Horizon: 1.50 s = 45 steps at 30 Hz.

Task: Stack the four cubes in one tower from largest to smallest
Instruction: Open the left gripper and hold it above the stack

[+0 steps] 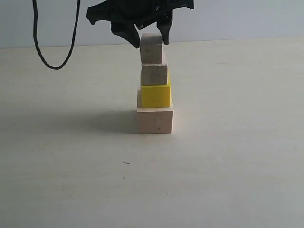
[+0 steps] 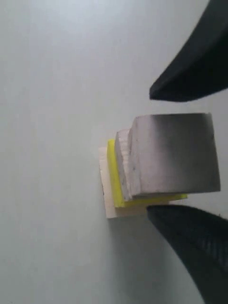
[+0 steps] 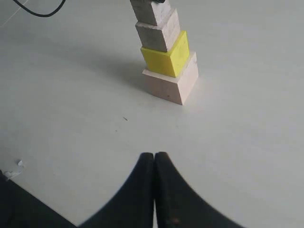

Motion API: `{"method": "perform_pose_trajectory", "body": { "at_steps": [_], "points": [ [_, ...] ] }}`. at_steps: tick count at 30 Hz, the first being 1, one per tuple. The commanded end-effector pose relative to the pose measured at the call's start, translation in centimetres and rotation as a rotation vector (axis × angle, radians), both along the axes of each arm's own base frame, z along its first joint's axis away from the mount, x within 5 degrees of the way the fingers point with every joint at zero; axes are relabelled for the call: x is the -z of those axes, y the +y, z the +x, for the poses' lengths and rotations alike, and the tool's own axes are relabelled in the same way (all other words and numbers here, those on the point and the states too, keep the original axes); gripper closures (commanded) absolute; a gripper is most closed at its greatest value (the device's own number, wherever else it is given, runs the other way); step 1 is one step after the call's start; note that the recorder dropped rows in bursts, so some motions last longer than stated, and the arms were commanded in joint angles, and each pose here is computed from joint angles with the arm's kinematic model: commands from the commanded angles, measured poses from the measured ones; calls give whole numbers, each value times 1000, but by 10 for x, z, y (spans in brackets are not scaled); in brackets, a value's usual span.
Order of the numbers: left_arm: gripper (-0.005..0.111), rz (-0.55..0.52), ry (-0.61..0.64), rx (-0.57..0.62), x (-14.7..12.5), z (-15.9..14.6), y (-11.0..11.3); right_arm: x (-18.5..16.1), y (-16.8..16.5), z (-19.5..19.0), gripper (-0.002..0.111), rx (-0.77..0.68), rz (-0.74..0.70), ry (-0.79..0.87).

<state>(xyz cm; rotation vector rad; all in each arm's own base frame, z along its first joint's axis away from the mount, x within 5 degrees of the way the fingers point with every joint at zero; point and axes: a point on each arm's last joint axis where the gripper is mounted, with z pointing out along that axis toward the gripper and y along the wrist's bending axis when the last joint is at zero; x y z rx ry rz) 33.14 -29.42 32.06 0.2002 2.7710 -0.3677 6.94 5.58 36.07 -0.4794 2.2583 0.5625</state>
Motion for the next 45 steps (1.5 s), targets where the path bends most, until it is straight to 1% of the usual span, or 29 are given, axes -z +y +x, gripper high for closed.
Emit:
{"method": "perform_pose_trajectory", "body": {
  "at_steps": [1, 2, 7, 14, 19, 29, 35, 45],
  "points": [
    [32, -14, -4, 10, -4, -4, -1, 0, 0, -1, 108, -5, 2, -12],
    [30, -14, -4, 10, -4, -4, -1, 0, 0, -1, 108, -5, 2, -12],
    [31, -15, -6, 10, -5, -4, -1, 0, 0, -1, 108, -5, 0, -12],
    [31, -61, -22, 10, -24, -12, 4, 0, 0, -1, 108, -5, 0, -12],
    [31, -72, -35, 11, -31, -15, 7, 0, 0, -1, 108, -5, 0, -12],
    [31, -86, -18, 13, -30, -16, 5, 0, -1, -1, 108, -11, -7, -13],
    [31, -51, 14, 22, -16, -17, 5, 0, -1, -2, 108, -12, -8, -10],
    [31, -70, 30, 36, -16, -19, 3, 0, -1, -2, 108, -17, -12, -14]
  ]
}}
